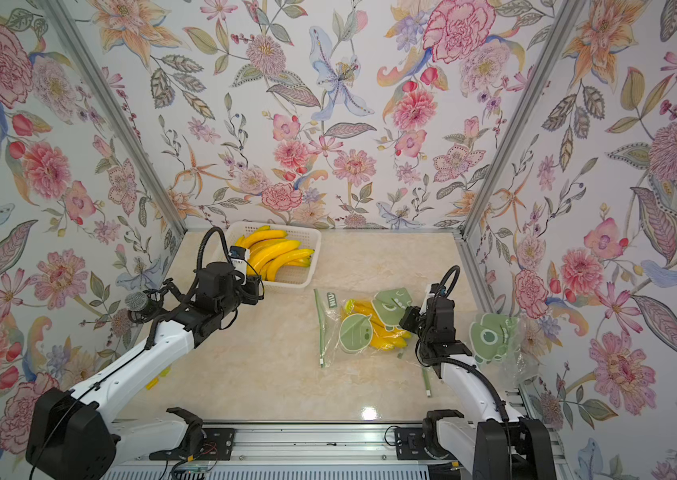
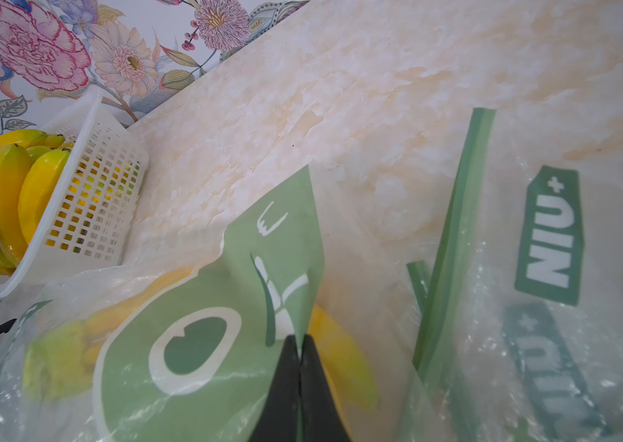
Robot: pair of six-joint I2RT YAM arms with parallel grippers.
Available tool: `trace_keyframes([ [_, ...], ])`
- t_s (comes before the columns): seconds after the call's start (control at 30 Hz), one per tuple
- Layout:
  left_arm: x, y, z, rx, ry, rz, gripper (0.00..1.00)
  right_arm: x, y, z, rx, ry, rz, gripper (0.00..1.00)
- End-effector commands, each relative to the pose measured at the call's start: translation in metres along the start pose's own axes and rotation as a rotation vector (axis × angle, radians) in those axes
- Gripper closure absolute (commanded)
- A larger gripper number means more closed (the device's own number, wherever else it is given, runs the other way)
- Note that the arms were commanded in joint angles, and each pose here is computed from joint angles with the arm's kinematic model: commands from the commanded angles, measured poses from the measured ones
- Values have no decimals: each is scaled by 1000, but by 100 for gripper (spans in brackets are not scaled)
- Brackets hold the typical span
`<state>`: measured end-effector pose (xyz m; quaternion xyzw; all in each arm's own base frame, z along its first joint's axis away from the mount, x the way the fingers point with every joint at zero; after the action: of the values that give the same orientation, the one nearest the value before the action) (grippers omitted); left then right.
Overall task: Open the zip-top bag and take out the banana
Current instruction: Place the banana in the basket.
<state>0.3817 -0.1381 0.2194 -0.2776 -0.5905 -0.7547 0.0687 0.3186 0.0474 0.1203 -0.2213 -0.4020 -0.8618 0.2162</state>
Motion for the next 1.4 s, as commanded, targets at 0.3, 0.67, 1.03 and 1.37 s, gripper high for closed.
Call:
trace_keyframes([
  [0.3, -108, -2, 33, -158, -42, 133, 79, 1, -10, 3, 13, 37, 23, 100],
  [0.67, -117, -18, 68, -103, 92, 199, 44, -2, -11, 1, 15, 25, 30, 100],
  [1.03, -38, 2, 20, -49, -6, -17, 45, -1, -11, 2, 16, 27, 32, 100],
  [1.37, 4, -53, -103, -140, -314, -117, 49, -3, -9, 7, 40, 35, 57, 100],
])
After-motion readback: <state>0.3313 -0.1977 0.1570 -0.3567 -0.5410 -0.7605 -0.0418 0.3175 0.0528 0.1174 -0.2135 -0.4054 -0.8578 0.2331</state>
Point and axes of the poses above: each gripper's point midway between its finger pads, its own x axis back along the fingers, its own z axis along the line the jaws close on, y = z × x, the point moved 1 cm from there along x, back along the fingers, and after that the axes turned 12 degrees about -x, right-handed, at the moved point
